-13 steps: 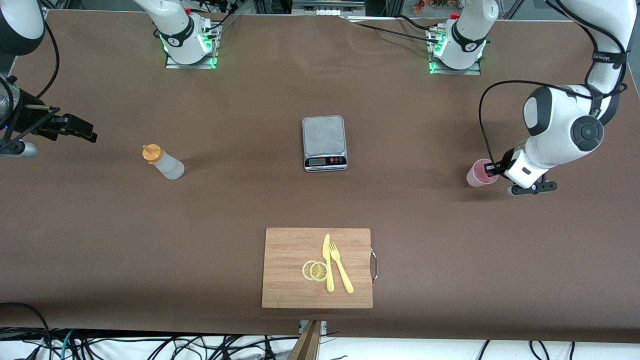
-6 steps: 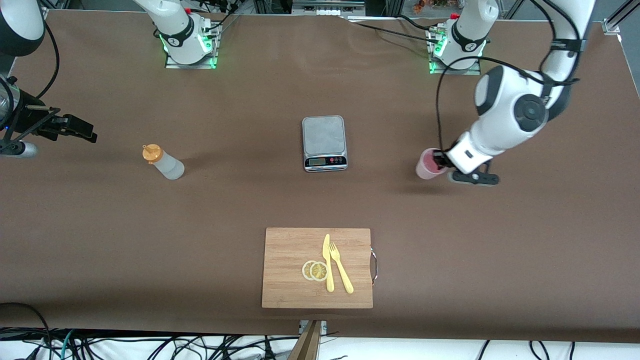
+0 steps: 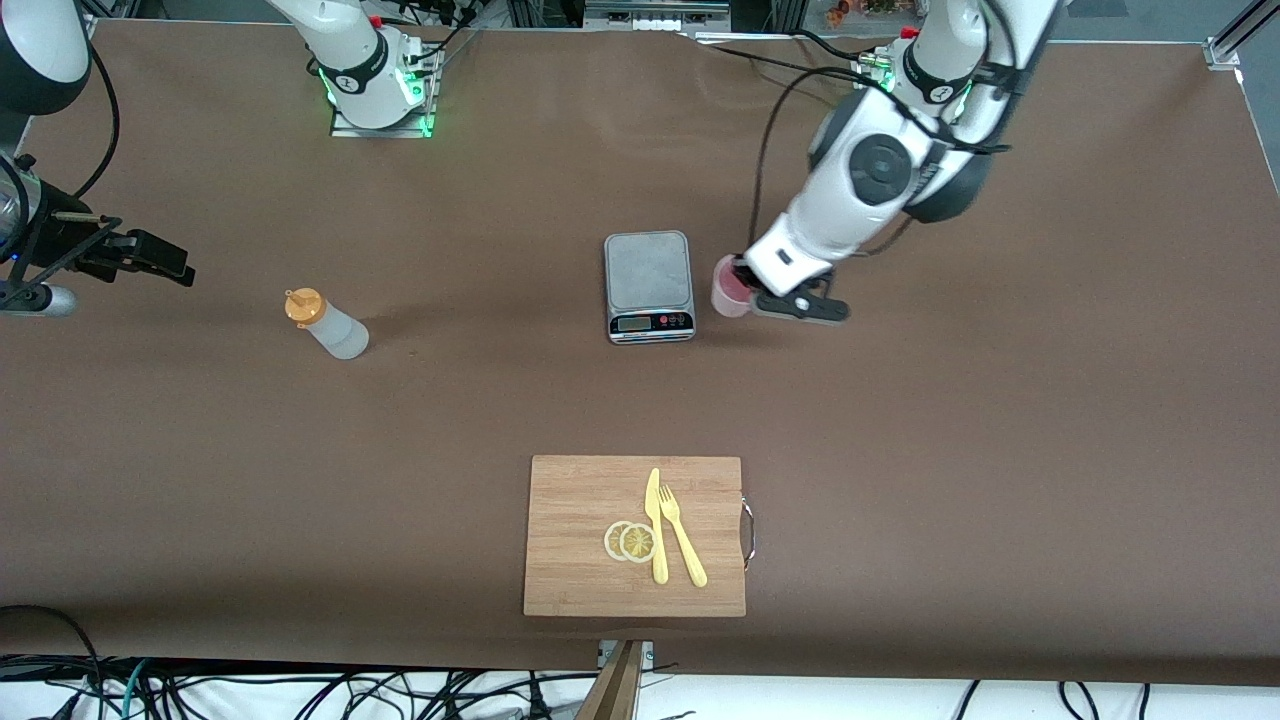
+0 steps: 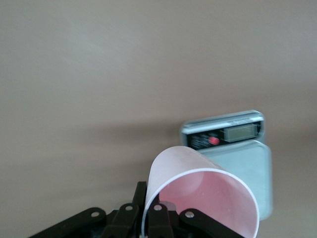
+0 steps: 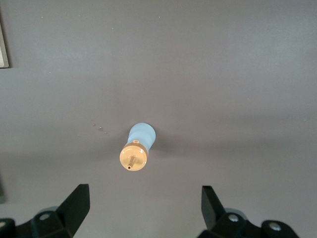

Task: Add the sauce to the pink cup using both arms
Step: 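Carry the pink cup with the left gripper onto the scale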

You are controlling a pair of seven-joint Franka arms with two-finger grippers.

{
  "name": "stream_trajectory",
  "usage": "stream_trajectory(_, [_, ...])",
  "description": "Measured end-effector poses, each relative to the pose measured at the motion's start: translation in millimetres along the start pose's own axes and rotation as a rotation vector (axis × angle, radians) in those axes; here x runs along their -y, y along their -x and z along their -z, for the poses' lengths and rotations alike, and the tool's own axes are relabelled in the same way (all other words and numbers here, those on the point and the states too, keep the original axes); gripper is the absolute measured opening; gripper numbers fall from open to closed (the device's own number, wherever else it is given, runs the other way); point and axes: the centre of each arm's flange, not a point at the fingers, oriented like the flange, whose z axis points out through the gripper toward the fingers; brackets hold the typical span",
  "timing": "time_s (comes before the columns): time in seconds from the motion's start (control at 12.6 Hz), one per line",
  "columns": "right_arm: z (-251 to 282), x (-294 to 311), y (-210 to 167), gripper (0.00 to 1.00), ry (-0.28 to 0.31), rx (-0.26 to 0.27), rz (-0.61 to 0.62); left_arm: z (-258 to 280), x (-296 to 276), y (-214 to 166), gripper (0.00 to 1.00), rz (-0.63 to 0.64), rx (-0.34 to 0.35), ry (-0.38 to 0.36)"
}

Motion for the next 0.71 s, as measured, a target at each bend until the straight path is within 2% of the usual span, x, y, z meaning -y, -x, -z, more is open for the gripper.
stream_trajectory(0.32, [0, 0, 0, 1.00, 0.000, 0.000, 0.000, -45, -80, 29, 0.04, 0.034, 0.040, -0.009])
stream_trajectory(0.71, [0, 0, 0, 1.00, 0.000, 0.000, 0.000, -69, -93, 42, 0.04, 0.009, 0.068, -0.033])
